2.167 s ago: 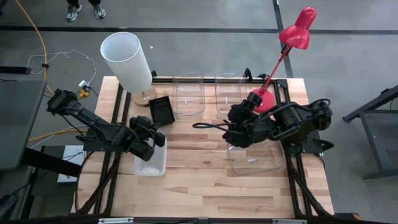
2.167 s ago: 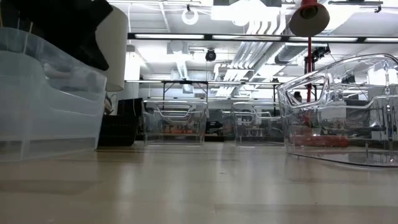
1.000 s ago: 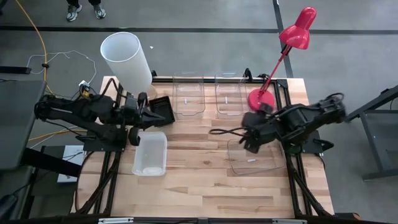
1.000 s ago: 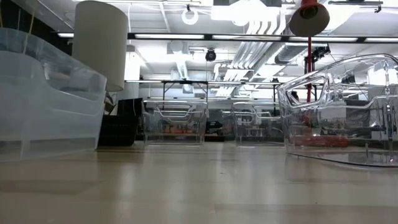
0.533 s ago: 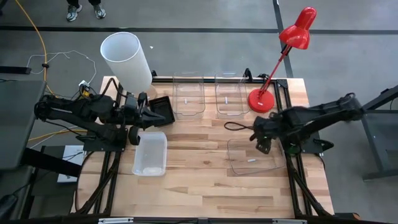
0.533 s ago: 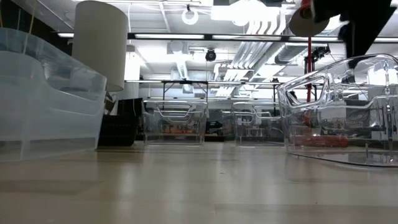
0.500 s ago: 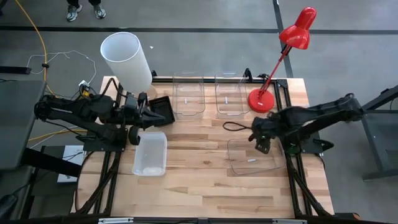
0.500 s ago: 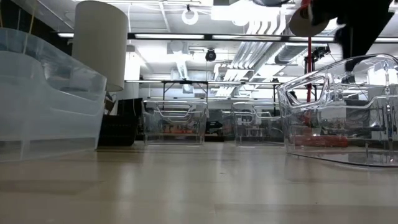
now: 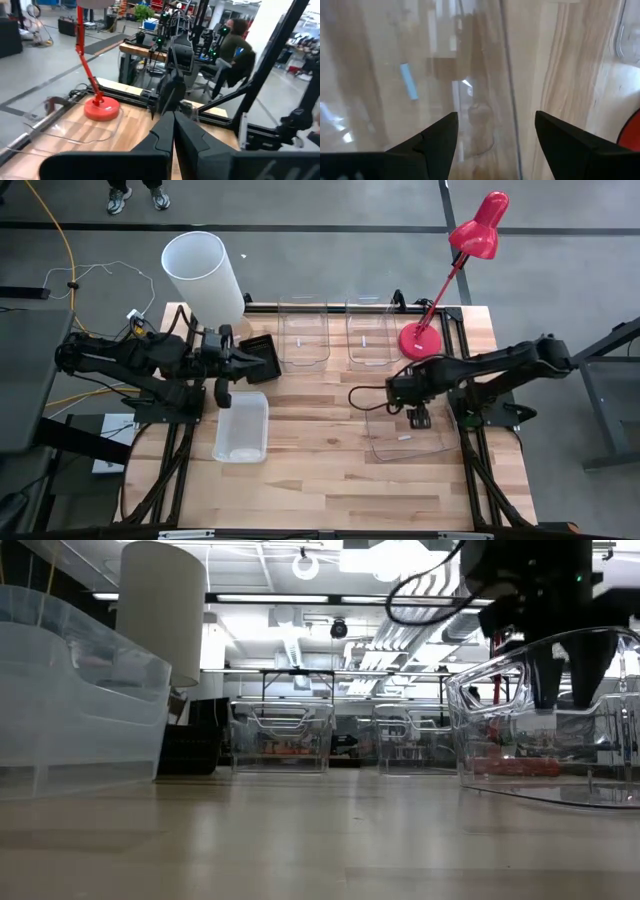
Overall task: Stack baskets by color
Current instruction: Stack the bottom transparent bin on the top right transparent bin
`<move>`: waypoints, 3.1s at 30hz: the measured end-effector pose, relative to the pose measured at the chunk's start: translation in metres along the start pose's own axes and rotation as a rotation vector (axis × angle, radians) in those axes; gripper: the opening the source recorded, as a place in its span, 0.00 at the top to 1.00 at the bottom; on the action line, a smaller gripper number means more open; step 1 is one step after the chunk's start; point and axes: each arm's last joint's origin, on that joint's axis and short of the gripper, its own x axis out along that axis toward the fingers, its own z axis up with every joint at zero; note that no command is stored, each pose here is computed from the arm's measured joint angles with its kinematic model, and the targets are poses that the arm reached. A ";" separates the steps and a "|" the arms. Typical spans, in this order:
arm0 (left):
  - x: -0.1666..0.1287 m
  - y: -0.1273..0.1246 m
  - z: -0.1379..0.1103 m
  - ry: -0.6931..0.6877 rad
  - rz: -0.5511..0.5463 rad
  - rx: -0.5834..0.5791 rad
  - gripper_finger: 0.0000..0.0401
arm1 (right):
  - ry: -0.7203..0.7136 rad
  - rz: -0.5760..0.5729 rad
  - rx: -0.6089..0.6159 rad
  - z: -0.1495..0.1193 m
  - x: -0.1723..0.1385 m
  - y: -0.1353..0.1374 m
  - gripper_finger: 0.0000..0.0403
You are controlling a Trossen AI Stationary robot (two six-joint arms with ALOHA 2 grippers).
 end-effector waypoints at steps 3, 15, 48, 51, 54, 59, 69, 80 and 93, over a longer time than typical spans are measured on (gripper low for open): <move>0.000 0.001 0.000 -0.001 0.025 0.028 1.00 | 0.032 -0.020 0.014 0.003 0.013 -0.001 0.37; 0.000 0.002 -0.003 0.018 0.056 0.076 1.00 | 0.103 -0.028 -0.072 0.024 0.052 0.000 0.43; 0.000 0.005 -0.001 -0.018 0.168 -0.004 1.00 | -0.995 0.560 0.588 0.023 -0.091 -0.029 1.00; 0.000 0.005 -0.001 -0.018 0.168 -0.004 1.00 | -1.182 0.462 0.756 0.024 -0.111 -0.051 1.00; 0.000 0.005 -0.001 -0.017 0.167 -0.004 1.00 | -1.166 0.275 0.922 0.020 -0.121 -0.073 1.00; 0.000 0.005 -0.001 -0.012 0.148 -0.004 1.00 | -0.973 0.012 1.027 0.026 -0.140 -0.101 1.00; 0.000 0.005 -0.001 -0.012 0.145 -0.004 1.00 | -0.507 -0.221 1.083 0.043 -0.125 -0.169 1.00; 0.000 0.004 -0.002 -0.009 0.135 -0.004 1.00 | -0.425 -0.152 1.334 0.010 -0.117 -0.211 1.00; 0.000 0.004 -0.002 -0.006 0.136 0.049 1.00 | -0.340 0.012 1.507 0.002 -0.078 -0.212 1.00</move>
